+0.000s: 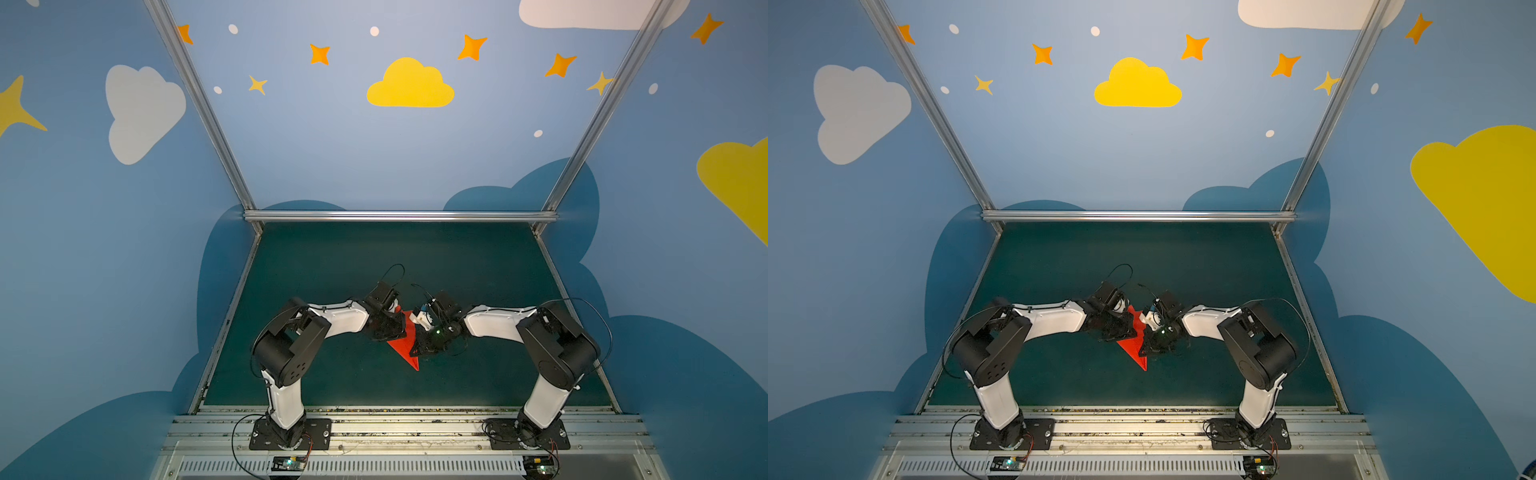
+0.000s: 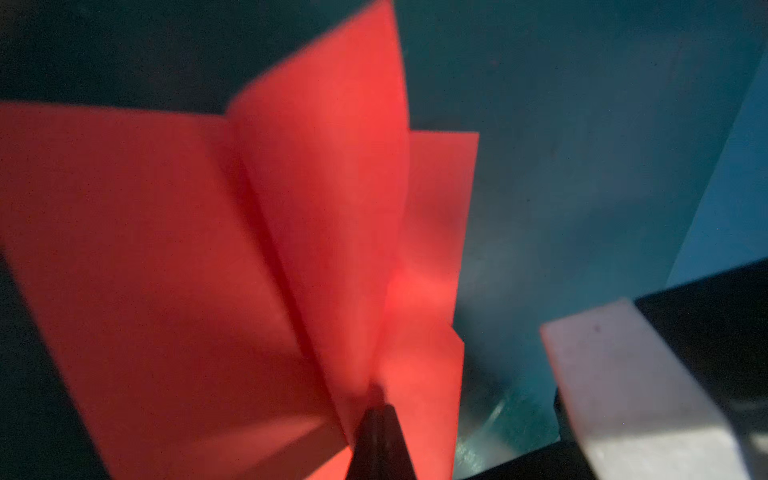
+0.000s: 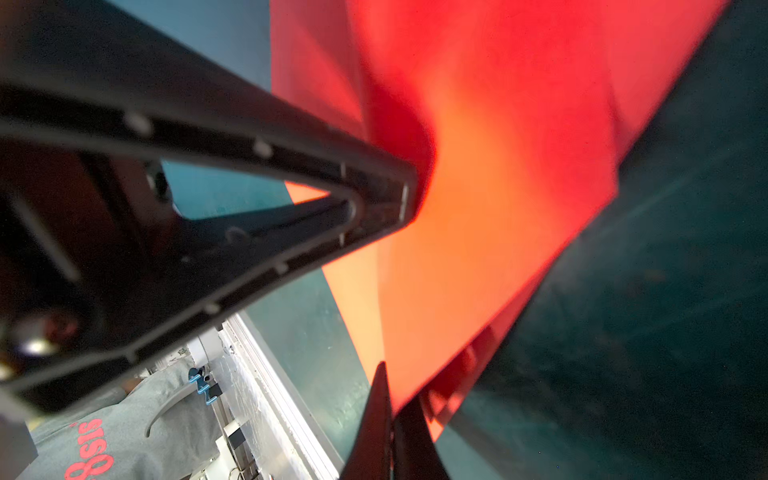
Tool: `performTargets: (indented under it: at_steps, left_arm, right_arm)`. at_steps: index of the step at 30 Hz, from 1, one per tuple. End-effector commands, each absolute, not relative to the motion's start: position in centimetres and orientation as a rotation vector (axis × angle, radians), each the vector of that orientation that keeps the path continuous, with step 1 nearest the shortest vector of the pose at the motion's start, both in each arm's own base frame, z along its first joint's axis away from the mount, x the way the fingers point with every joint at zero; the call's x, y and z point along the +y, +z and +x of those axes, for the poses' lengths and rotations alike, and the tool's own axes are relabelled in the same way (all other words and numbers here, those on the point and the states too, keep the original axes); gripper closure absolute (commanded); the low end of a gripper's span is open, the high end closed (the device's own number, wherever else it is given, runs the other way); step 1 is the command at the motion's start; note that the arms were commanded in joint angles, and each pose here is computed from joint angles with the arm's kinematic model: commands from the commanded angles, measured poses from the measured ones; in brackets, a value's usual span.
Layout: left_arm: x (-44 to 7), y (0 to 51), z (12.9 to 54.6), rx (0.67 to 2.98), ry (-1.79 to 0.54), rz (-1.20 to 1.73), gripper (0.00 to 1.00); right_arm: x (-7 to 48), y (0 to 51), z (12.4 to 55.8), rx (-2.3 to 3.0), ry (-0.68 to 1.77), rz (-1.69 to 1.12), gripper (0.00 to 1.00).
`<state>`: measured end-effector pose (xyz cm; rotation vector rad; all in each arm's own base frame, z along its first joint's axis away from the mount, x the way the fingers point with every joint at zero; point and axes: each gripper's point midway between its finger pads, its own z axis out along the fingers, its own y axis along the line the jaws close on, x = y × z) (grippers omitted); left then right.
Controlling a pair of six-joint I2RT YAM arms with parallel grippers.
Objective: Fold a paper plane with a square sheet of paper (fold left side to right side)
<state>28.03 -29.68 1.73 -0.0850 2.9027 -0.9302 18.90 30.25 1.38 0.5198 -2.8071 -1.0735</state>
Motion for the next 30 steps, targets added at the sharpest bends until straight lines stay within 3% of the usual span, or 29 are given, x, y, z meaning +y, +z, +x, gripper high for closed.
performTargets:
  at_steps: [1,13,19,25,30]
  left_arm:
    - [-28.3,0.7,29.1,2.911,-0.848,-0.132,0.97]
    - [-24.9,-0.4,33.2,2.895,-0.762,-0.26,0.97]
    - [-24.1,2.4,34.9,2.835,-0.785,-0.242,0.97]
    - [-25.6,7.2,32.3,2.747,-0.929,-0.146,0.97]
    - [-27.6,7.6,29.5,2.741,-1.01,-0.095,0.97]
  right_arm:
    - [27.6,-2.8,15.5,-2.747,-0.839,0.476,1.0]
    - [27.4,-2.9,15.4,-2.746,-0.829,0.48,1.0]
    - [27.3,-3.0,15.3,-2.743,-0.826,0.478,1.0]
    - [27.3,-3.0,15.4,-2.746,-0.823,0.477,1.0]
    - [27.6,-3.2,15.4,-2.739,-0.831,0.476,1.0]
